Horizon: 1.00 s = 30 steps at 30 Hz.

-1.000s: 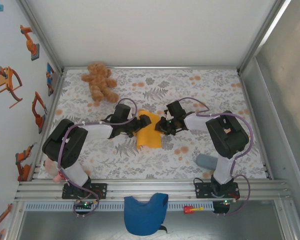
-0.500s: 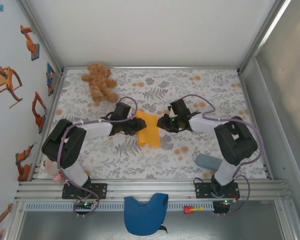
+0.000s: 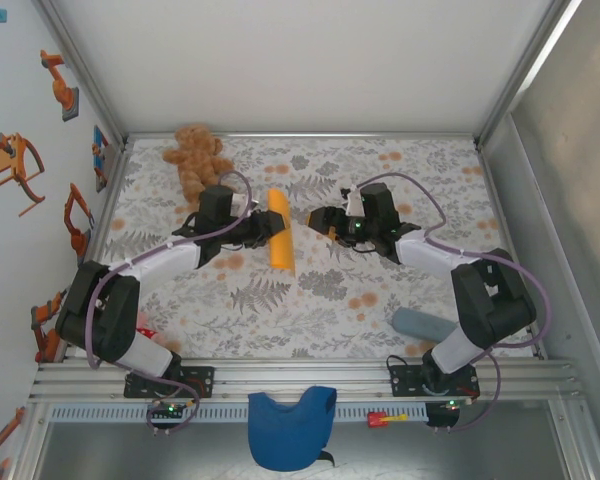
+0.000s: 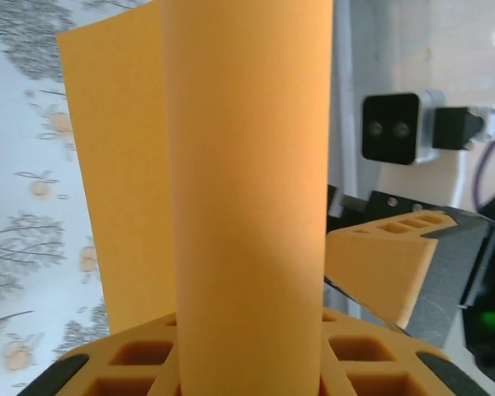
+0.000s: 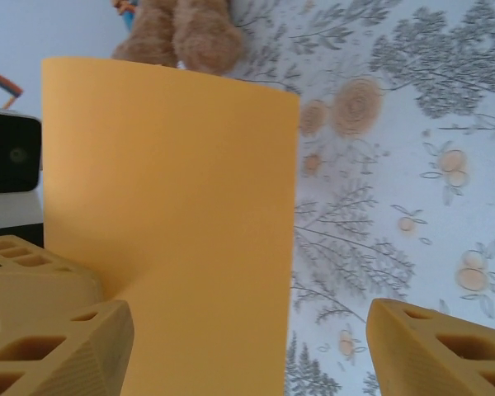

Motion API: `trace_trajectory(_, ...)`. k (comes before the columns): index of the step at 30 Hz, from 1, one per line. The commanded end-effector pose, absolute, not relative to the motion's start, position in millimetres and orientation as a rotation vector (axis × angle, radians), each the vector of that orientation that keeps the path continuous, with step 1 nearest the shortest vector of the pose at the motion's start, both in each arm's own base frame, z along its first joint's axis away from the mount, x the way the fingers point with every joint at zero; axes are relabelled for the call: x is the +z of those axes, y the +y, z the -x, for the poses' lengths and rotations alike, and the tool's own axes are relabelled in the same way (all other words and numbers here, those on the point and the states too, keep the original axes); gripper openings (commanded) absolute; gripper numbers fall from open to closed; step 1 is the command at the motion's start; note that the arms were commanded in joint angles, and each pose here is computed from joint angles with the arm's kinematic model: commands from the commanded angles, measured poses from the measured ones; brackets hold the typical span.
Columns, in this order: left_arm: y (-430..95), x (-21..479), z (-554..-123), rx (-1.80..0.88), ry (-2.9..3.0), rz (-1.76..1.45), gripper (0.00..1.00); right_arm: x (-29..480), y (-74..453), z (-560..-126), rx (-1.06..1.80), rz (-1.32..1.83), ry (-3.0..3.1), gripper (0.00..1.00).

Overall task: Fold a paper plane with a square sheet of paper (pick it up from the middle)
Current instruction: First fold in half a square sheet of paper at the center of the table.

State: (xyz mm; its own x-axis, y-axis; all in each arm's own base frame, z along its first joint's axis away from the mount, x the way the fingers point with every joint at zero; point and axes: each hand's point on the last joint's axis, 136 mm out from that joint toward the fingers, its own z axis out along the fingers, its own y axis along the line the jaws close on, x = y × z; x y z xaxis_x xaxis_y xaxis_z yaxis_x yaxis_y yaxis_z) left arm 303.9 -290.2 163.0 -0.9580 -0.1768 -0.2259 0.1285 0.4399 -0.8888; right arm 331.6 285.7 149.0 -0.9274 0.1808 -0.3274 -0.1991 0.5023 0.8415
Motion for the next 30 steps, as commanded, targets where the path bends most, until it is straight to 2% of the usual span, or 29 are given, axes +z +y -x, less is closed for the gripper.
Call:
trace_trajectory(1, -299, 219, -299, -1.699, 2.249, -0.083, 0.30, 197, 301, -331, 1.550, 0.143, 2.223, 0.77)
trace_trajectory(6, -296, 256, -298, -1.815, 2.123, -0.114, 0.29, 222, 308, -332, 1.653, 0.165, 2.130, 0.81)
trace_trajectory(16, -292, 318, -301, -2.028, 1.879, -0.151, 0.29, 263, 319, -335, 1.837, 0.165, 2.002, 0.82)
trace_trajectory(23, -292, 312, -311, -2.095, 1.850, -0.105, 0.27, 274, 324, -333, 1.896, 0.176, 1.976, 0.81)
trace_trajectory(30, -282, 284, -324, -2.036, 1.918, 0.007, 0.26, 284, 316, -332, 1.883, 0.171, 1.943, 0.73)
